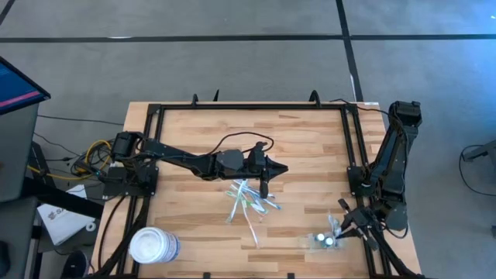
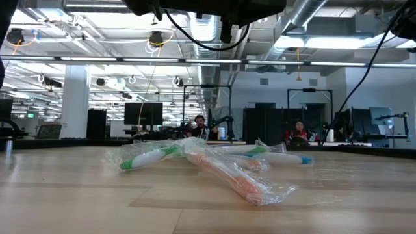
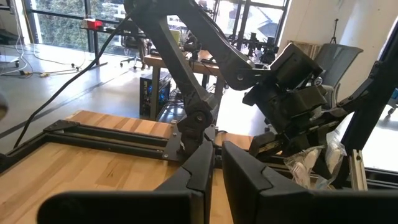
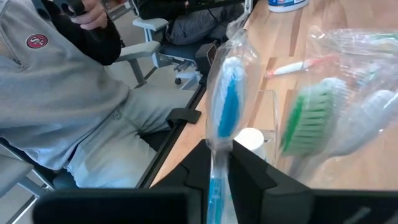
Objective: Pick & Place toothbrushing station
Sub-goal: Put the blue toothbrush into the transparent organizer
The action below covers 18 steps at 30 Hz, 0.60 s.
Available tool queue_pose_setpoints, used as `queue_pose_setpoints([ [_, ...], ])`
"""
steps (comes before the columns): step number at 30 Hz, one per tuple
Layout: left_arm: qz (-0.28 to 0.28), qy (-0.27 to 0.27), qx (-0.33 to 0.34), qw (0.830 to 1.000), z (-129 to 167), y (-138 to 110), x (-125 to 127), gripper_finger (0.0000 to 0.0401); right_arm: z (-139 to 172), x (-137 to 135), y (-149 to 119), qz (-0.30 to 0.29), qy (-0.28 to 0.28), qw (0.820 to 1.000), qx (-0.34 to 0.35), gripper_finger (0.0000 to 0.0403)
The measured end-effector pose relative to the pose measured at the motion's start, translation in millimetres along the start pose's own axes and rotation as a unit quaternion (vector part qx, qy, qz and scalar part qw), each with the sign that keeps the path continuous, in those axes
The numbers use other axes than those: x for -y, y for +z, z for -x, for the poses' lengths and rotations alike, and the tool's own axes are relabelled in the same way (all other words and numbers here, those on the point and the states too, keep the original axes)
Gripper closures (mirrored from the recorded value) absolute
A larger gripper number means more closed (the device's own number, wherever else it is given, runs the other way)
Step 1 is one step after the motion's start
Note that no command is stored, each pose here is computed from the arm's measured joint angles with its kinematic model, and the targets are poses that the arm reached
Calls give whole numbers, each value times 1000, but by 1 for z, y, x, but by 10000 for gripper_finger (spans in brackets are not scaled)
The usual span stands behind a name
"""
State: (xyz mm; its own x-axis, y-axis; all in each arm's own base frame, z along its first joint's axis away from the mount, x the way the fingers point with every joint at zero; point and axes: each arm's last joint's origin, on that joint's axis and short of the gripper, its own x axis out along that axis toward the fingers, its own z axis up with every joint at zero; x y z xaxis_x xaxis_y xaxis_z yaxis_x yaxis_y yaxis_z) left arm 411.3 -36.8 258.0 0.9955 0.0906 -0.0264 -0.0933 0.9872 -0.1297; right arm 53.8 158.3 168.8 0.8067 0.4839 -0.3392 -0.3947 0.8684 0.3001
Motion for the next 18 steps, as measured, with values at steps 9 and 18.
queue_pose_setpoints([
  [9,0,0,-2,1000,0,0,0,372,4,-1,2,-9,13,1000,6,347],
  [18,0,0,-2,1000,0,0,0,372,10,0,5,-7,22,1000,6,346],
])
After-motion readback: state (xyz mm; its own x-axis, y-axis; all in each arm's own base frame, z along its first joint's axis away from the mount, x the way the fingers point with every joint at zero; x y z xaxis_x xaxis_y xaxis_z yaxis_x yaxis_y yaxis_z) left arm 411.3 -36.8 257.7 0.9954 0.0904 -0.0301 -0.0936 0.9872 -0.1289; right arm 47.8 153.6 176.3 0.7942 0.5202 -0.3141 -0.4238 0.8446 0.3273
